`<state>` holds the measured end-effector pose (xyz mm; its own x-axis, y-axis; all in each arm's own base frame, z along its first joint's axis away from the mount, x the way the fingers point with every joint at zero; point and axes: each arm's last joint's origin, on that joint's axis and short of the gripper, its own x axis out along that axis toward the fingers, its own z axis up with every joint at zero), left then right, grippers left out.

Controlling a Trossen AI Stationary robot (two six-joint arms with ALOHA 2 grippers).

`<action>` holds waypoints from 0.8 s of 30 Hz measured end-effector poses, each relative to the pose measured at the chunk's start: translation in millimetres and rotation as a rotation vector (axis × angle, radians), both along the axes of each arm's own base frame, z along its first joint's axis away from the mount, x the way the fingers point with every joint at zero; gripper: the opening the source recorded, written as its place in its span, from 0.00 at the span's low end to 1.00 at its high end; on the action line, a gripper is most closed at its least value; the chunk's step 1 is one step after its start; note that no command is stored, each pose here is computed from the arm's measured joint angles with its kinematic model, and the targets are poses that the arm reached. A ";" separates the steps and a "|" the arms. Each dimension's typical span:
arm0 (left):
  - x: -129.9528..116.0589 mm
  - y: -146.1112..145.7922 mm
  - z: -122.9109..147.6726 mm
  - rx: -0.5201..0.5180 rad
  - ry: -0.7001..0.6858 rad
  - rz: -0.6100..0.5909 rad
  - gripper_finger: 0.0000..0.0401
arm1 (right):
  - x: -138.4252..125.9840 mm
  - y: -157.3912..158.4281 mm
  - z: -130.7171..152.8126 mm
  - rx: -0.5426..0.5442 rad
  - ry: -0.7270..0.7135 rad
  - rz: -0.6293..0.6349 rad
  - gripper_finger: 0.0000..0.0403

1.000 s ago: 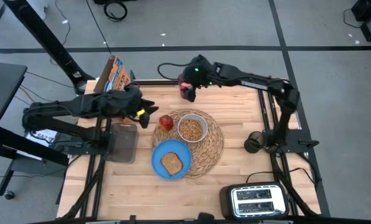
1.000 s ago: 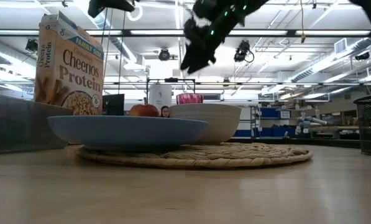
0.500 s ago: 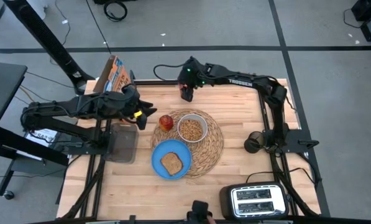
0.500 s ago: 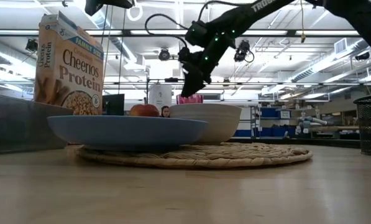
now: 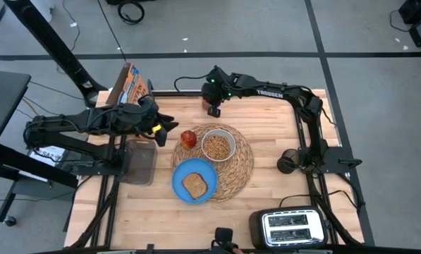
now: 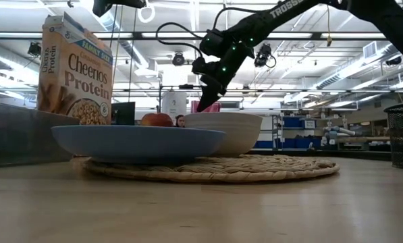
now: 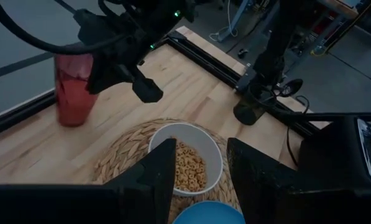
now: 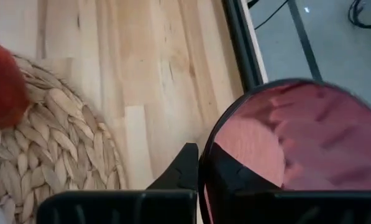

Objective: Arrange a breakfast setting
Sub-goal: Put the glass of milk on the top right of the woven placemat

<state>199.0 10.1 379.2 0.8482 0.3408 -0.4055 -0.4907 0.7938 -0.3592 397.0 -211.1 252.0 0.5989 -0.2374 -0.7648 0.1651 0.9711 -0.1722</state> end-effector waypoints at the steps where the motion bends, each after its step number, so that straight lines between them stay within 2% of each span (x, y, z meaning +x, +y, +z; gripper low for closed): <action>1: 0.0 0.0 0.0 0.000 0.000 0.000 0.38 | -0.3 0.2 -0.2 0.003 0.003 -0.001 0.04; 4: -0.1 -0.1 -0.1 0.000 0.001 -0.001 0.38 | -7.8 6.8 8.6 0.046 0.038 -0.036 0.04; 7: -2.0 -2.1 1.1 0.006 -0.003 -0.013 0.38 | -22.7 17.9 32.2 0.061 0.051 -0.073 0.04; 11: -4.0 -7.2 2.3 0.028 0.000 -0.050 0.38 | -59.6 37.0 55.5 0.114 0.084 -0.151 0.04; 16: -3.9 -12.5 2.5 0.030 -0.003 -0.078 0.38 | -101.1 72.6 58.3 0.115 0.112 -0.234 0.04; 18: -3.6 -13.9 3.3 0.030 -0.012 -0.085 0.38 | -112.7 85.7 48.8 0.134 0.161 -0.255 0.04; 21: -1.7 -14.7 6.2 0.032 -0.046 -0.090 0.38 | -118.6 95.7 26.6 0.193 0.219 -0.300 0.04; 24: -1.0 -14.9 7.7 0.048 -0.056 -0.104 0.38 | -114.0 95.2 25.0 0.154 0.163 -0.324 0.04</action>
<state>197.9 -4.8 386.9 0.9008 0.2680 -0.3417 -0.3854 0.8561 -0.3444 283.1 -115.9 277.0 0.3791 -0.2689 -0.8854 0.4499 0.8897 -0.0775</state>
